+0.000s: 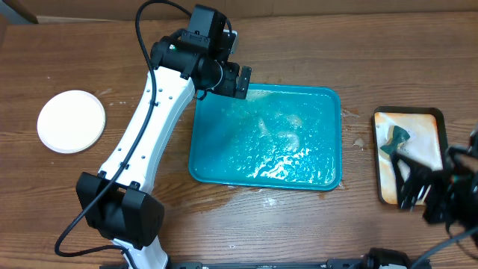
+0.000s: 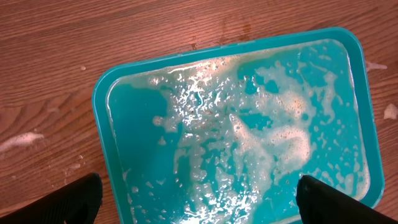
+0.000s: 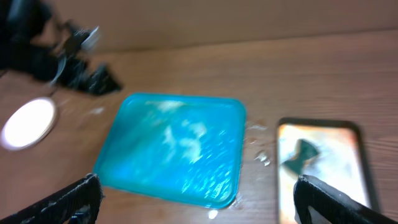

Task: Clean dirty plates on tray and stack at the side
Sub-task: 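Release the green sponge in the metal tray and lift the right gripper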

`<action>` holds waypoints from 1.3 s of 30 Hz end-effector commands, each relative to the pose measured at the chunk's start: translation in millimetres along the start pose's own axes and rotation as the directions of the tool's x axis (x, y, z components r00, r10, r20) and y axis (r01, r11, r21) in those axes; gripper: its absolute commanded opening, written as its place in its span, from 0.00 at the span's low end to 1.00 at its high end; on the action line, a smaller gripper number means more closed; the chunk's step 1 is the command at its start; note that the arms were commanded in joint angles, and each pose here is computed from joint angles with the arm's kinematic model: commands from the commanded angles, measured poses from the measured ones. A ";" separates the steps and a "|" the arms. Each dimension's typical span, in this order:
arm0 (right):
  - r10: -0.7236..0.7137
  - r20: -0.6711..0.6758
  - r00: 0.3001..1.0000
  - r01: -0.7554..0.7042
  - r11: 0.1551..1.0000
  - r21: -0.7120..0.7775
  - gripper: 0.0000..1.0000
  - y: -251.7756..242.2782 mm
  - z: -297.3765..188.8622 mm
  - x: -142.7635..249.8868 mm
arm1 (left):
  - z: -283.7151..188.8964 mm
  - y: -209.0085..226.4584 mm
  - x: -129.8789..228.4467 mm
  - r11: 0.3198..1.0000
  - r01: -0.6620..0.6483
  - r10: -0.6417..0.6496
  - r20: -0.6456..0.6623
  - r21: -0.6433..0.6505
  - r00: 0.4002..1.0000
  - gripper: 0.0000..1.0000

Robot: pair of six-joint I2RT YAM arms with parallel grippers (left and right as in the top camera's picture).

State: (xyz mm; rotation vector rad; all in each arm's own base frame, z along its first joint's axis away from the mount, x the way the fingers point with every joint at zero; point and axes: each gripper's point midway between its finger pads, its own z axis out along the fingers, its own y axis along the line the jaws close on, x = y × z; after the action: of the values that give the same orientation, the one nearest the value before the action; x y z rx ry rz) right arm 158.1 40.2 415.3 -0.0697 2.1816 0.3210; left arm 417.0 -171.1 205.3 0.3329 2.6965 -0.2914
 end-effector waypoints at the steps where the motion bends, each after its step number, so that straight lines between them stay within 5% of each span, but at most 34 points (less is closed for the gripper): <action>1: -0.070 0.005 0.998 0.070 0.992 -0.103 1.00 22.1 -11.1 8.6 | 4.3 2.1 -1.5 1.000 -0.015 0.015 -0.003 -0.011 1.000 1.00; 39: 0.006 -0.031 1.000 -0.009 0.994 -0.105 1.00 22.5 -11.4 15.9 | 4.3 2.1 -1.5 1.000 -0.015 0.015 -0.003 -0.011 1.000 1.00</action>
State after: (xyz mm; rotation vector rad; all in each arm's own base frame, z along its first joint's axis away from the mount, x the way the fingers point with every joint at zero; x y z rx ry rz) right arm 138.4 57.1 408.1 -0.1116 2.2145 0.4279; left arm 417.0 -171.1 205.3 0.3329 2.6965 -0.2914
